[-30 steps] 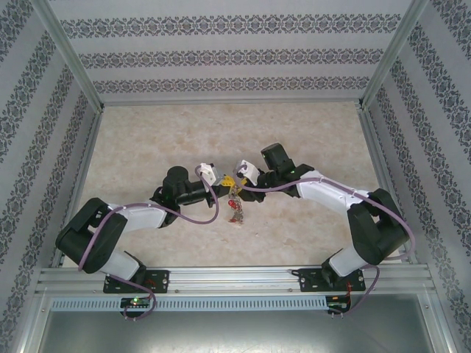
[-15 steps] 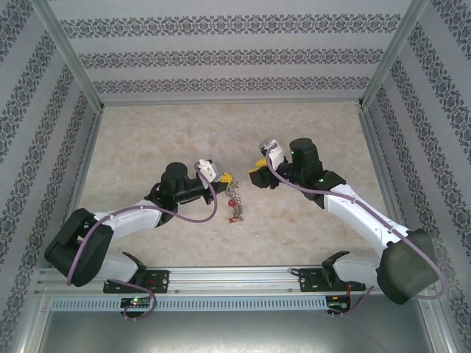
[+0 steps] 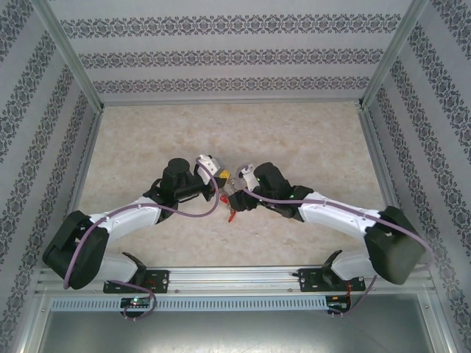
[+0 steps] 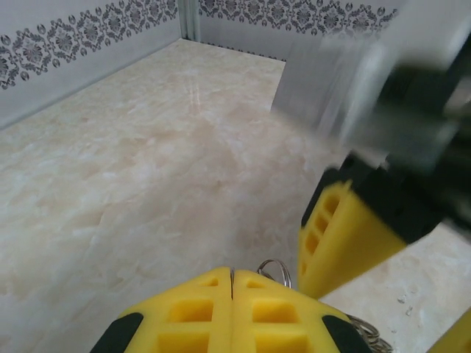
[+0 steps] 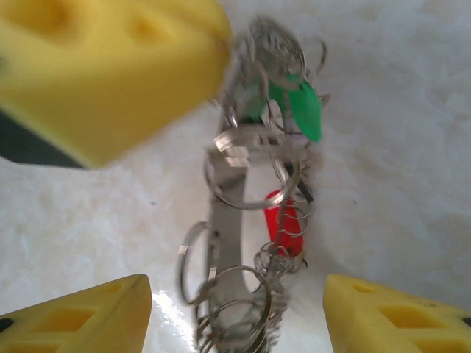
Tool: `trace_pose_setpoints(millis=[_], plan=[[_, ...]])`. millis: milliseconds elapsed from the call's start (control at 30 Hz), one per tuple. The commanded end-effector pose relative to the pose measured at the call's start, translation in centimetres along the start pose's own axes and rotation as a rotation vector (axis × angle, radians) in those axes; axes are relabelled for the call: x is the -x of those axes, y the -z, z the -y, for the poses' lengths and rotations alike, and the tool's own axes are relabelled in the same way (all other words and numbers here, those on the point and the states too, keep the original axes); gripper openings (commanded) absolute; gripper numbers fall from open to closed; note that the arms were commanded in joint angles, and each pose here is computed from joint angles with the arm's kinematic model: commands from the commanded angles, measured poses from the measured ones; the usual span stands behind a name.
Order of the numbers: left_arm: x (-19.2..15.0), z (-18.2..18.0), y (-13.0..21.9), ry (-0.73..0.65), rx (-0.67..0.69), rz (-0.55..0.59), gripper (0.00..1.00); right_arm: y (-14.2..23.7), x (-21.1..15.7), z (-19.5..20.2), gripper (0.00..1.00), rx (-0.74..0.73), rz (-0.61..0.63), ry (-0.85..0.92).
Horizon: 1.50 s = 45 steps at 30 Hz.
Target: Put the keys on the keyring
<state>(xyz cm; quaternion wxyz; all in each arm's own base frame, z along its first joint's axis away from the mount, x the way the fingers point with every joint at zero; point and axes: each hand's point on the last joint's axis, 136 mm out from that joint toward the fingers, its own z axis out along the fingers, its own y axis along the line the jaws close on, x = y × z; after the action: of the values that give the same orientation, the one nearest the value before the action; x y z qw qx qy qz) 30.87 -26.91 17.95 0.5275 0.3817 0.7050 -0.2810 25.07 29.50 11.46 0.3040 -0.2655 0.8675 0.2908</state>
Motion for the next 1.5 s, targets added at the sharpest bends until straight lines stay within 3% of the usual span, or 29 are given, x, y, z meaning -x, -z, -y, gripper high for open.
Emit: trace_pose_setpoints(millis=[0, 100, 300, 400, 467, 533, 600, 667, 800, 933, 1100, 1467], plan=[[1.9, -0.1, -0.4, 0.018, 0.009, 0.03, 0.0, -1.1, 1.4, -0.7, 0.62, 0.002, 0.05, -0.006], [1.8, -0.3, -0.4, 0.026, 0.02, 0.018, 0.0, -2.0, 1.3, 0.1, 0.54, -0.043, 0.051, 0.007], [2.2, -0.8, -0.1, 0.06, 0.051, 0.01, 0.0, -2.4, 1.5, -0.1, 0.19, 0.001, 0.041, 0.023], [2.5, -1.4, 0.1, 0.082, 0.092, 0.002, 0.22, -1.7, 2.3, -0.8, 0.1, 0.066, 0.065, 0.009], [3.3, -1.5, 0.5, 0.081, 0.096, 0.008, 0.2, -1.0, 3.3, -1.6, 0.01, 0.12, 0.083, 0.0], [4.4, -1.9, 1.1, 0.089, 0.12, 0.024, 0.44, 0.1, 4.3, -2.2, 0.0, 0.183, 0.107, -0.028], [5.7, -2.4, 2.0, 0.098, 0.151, 0.066, 0.55, 1.4, 5.8, -2.3, 0.0, 0.243, 0.146, -0.082], [7.2, -2.8, 3.2, 0.086, 0.19, 0.107, 0.81, 2.7, 7.3, -2.5, 0.0, 0.348, 0.172, -0.172], [9.5, -3.5, 6.2, 0.049, 0.286, 0.167, 0.85, 4.9, 10.5, -1.1, 0.0, 0.506, 0.201, -0.422], [10.1, -4.4, 9.0, 0.048, 0.392, 0.197, 0.96, 4.0, 11.7, 0.9, 0.0, 0.55, 0.13, -0.698], [9.2, -4.6, 10.8, 0.084, 0.446, 0.197, 1.0, 0.9, 9.6, 4.3, 0.0, 0.453, 0.072, -0.927], [7.0, -4.7, 12.1, 0.16, 0.49, 0.17, 1.0, -4.3, 3.3, 8.3, 0.0, 0.299, -0.02, -1.087]])
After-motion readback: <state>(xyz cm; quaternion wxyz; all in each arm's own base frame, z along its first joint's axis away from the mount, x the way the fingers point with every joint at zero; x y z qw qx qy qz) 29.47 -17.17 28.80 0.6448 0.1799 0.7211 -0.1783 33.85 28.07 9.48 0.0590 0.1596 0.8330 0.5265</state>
